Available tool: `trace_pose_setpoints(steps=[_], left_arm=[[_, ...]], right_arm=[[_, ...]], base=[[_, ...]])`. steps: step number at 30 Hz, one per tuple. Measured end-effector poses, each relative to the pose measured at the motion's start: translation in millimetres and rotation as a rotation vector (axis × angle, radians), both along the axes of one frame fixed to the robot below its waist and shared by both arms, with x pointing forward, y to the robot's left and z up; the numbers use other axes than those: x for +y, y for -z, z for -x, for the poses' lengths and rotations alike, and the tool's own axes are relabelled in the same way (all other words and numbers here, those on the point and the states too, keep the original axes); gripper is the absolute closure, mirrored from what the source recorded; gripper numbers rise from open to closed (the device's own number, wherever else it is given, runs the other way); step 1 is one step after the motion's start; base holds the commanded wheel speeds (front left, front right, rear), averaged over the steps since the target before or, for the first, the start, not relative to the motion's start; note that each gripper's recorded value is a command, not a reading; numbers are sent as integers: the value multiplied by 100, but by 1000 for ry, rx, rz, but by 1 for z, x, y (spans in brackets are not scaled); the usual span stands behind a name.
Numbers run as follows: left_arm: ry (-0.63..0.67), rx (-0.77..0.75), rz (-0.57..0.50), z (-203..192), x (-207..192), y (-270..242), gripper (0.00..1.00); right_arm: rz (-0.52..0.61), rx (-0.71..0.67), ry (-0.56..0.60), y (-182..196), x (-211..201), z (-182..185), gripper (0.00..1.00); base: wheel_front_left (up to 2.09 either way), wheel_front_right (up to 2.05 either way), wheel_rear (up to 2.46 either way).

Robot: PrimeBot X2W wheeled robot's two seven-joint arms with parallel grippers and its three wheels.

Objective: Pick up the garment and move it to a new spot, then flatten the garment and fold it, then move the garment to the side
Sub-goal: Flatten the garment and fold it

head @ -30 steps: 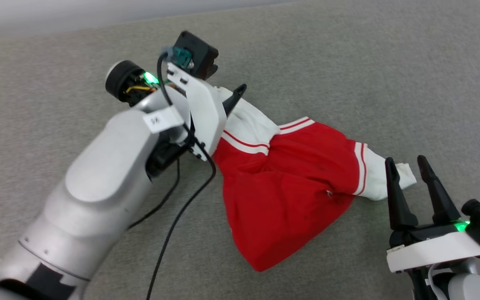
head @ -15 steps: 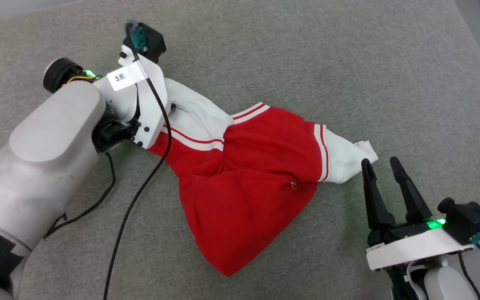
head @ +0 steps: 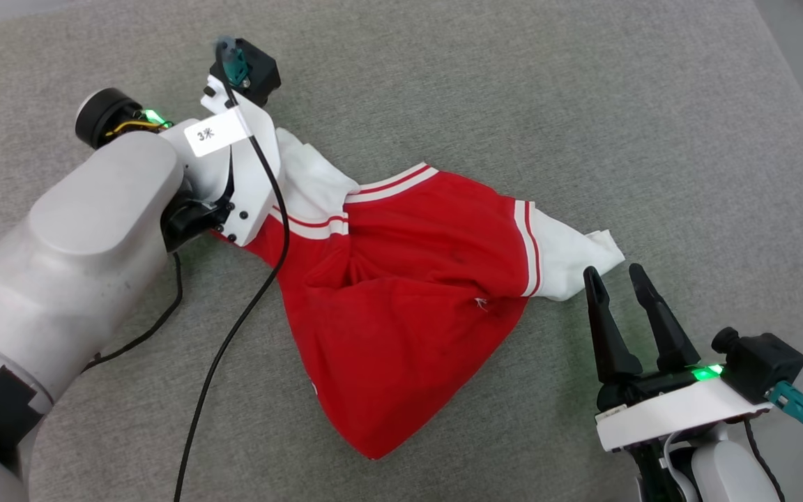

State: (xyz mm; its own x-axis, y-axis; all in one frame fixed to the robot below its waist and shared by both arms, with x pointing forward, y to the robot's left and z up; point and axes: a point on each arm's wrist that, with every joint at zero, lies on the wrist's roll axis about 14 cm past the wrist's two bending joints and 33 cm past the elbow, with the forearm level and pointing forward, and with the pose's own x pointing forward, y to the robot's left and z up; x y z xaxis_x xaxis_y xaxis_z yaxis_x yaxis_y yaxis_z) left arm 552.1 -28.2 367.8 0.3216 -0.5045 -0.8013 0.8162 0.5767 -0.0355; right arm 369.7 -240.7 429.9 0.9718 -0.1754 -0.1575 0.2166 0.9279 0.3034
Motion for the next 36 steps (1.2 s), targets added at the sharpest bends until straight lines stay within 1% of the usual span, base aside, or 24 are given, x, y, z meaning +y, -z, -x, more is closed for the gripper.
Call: trace_pose_setpoints(steps=[3,8,10,14,18,26,32,36], left_arm=[[-8,-74,74,-9,-6,-16,100],[-26,-249,227,-33,-14,-73,100],[-30,-311,269,-38,-12,-93,100],[-60,-405,352,-42,-1,-130,100],[-109,-470,420,-39,24,-157,100],[-271,-474,464,4,97,-139,100],[-395,-381,474,65,134,-94,100],[-450,-295,463,109,145,-61,100]], right_arm=[[-11,7,-2,4,1,0,0],[-25,10,-18,5,6,-5,0],[-25,6,-26,4,7,-8,0],[-14,-4,-47,-2,10,-14,0],[1,-17,-63,-11,12,-18,0],[9,-19,-104,-20,20,-26,0],[11,-21,-136,-27,27,-33,0],[15,-11,-142,-27,28,-32,0]], base=[[0,0,0],[0,0,0],[0,0,0],[0,0,0],[0,0,0],[0,0,0],[0,0,0],[0,0,0]])
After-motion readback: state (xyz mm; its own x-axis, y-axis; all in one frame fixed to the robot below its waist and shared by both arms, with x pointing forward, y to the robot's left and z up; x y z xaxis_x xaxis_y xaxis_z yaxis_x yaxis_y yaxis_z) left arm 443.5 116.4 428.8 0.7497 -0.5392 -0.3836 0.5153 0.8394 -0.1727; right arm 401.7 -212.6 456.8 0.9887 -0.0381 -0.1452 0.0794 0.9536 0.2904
